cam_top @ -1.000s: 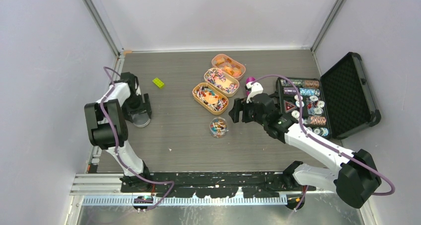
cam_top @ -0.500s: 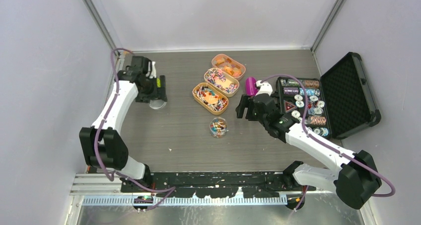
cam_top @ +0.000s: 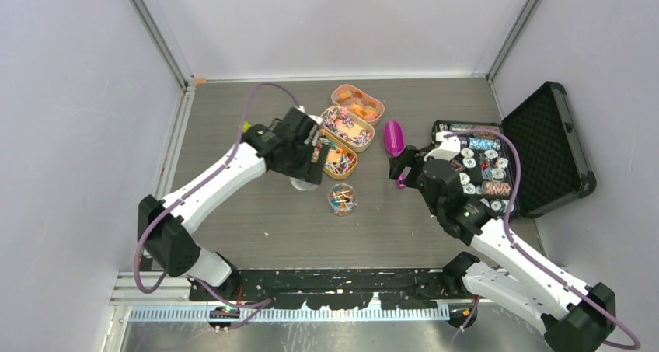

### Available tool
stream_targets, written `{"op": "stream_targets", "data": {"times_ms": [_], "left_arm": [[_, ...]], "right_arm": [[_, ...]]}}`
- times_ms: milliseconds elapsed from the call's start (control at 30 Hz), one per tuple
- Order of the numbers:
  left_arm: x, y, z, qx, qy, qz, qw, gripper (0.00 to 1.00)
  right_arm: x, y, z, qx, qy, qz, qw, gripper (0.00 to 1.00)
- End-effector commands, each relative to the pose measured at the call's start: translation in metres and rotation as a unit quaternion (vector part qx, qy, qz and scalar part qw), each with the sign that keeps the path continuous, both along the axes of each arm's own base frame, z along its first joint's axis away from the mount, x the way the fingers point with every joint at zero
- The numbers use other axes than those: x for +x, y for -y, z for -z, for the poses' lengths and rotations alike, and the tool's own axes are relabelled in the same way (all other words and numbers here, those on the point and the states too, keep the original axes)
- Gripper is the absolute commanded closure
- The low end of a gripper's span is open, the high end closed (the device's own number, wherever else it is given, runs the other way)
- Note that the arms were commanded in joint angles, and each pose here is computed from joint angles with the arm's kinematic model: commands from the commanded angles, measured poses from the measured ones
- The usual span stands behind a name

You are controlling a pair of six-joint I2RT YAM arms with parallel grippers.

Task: Pack the candies
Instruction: Close the bottle lid on the packing bottle.

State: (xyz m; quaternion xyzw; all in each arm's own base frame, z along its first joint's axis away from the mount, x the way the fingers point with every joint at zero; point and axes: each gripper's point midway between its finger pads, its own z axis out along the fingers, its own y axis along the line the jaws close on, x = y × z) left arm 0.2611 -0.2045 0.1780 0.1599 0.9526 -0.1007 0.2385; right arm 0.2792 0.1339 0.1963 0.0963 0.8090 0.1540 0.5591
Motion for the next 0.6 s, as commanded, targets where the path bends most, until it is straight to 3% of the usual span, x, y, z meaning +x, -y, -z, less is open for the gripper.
{"op": "stream_targets", "data": {"times_ms": [0, 200, 567], "left_arm": [[0.003, 0.044, 0.001, 0.010, 0.025, 0.019, 0.999, 0.36], [0.001, 0.086, 0.019, 0.055, 0.016, 0.068, 0.996, 0.33], [-0.005, 0.115, 0.052, 0.057, -0.024, 0.093, 0.994, 0.31]], "right_arm": [[0.003, 0.013, -0.020, 0.024, 0.051, 0.033, 0.998, 0.17], [0.000, 0.019, -0.023, 0.020, 0.058, 0.042, 0.997, 0.17], [0.000, 0.018, -0.021, 0.017, 0.057, 0.037, 0.998, 0.17]]}}
